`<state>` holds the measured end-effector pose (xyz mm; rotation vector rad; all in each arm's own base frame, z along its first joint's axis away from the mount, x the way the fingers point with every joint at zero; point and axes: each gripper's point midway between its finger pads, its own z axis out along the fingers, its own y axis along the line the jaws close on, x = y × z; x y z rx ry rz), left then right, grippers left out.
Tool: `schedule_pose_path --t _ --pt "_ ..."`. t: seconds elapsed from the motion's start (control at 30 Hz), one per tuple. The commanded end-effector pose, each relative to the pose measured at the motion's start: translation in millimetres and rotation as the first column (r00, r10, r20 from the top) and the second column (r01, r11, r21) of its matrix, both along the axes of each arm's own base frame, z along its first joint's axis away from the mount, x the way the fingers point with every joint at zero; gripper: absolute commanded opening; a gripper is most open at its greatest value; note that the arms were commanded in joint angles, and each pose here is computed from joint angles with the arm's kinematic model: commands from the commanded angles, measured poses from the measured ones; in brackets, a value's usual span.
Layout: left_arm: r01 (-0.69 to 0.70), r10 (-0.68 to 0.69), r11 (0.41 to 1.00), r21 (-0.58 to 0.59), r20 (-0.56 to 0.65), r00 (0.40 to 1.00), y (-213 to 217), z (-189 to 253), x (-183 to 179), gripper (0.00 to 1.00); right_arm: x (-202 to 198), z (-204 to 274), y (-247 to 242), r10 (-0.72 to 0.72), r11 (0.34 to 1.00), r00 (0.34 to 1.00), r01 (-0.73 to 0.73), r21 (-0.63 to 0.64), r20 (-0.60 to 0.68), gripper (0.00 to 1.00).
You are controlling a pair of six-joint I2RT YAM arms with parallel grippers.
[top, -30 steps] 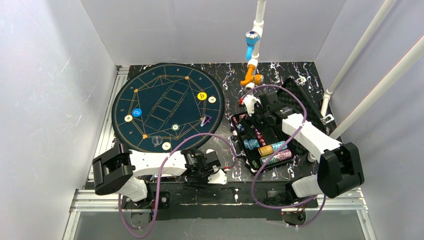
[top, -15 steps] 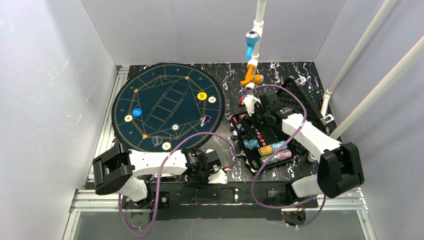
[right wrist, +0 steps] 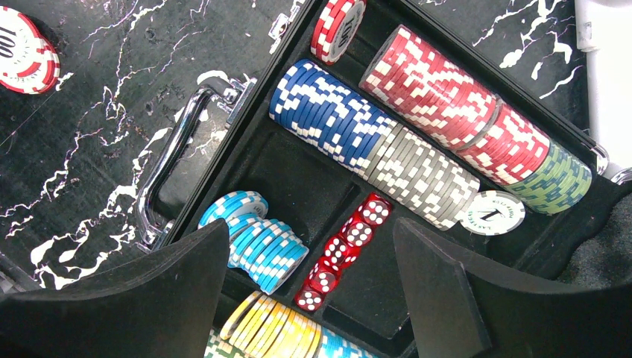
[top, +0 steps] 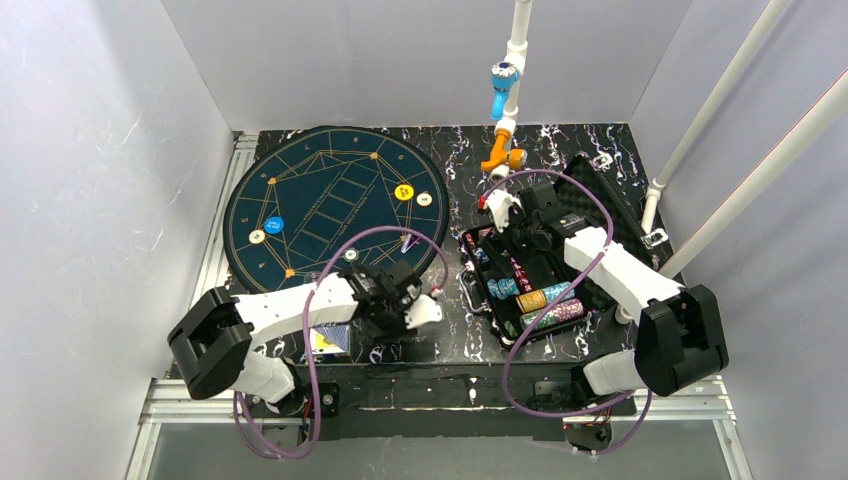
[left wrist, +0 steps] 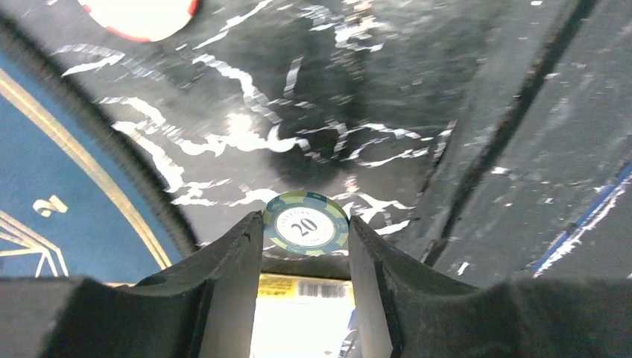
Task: Distribute texas hold em gaming equipment
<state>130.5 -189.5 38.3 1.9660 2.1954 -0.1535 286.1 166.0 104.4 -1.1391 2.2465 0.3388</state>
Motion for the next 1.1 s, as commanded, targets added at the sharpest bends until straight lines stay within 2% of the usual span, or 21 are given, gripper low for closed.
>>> schedule_pose_path --t 0.0,0.4,0.9,1.07 --pt "-0.104 0.105 0.992 -0.064 0.007 0.994 15.6 23.2 25.7 0.30 6.2 8.3 2.0 -0.006 1.000 0.999 0.005 0.025 0.034 0.88" --pt "-0.444 0.443 0.886 -0.135 -0.034 0.896 109.4 51.8 103.9 0.29 5.8 8.4 2.1 -0.005 1.000 0.999 0.004 0.026 0.034 0.88" --pt "-0.644 0.638 0.760 -0.086 -0.095 0.765 200.1 29.6 116.5 0.29 5.2 10.4 2.3 -0.004 1.000 0.999 0.003 0.030 0.037 0.88" --pt "-0.643 0.636 0.763 -0.074 -0.096 0.766 207.4 18.6 115.3 0.29 5.6 10.2 2.2 -0.005 1.000 0.999 0.004 0.029 0.038 0.88"
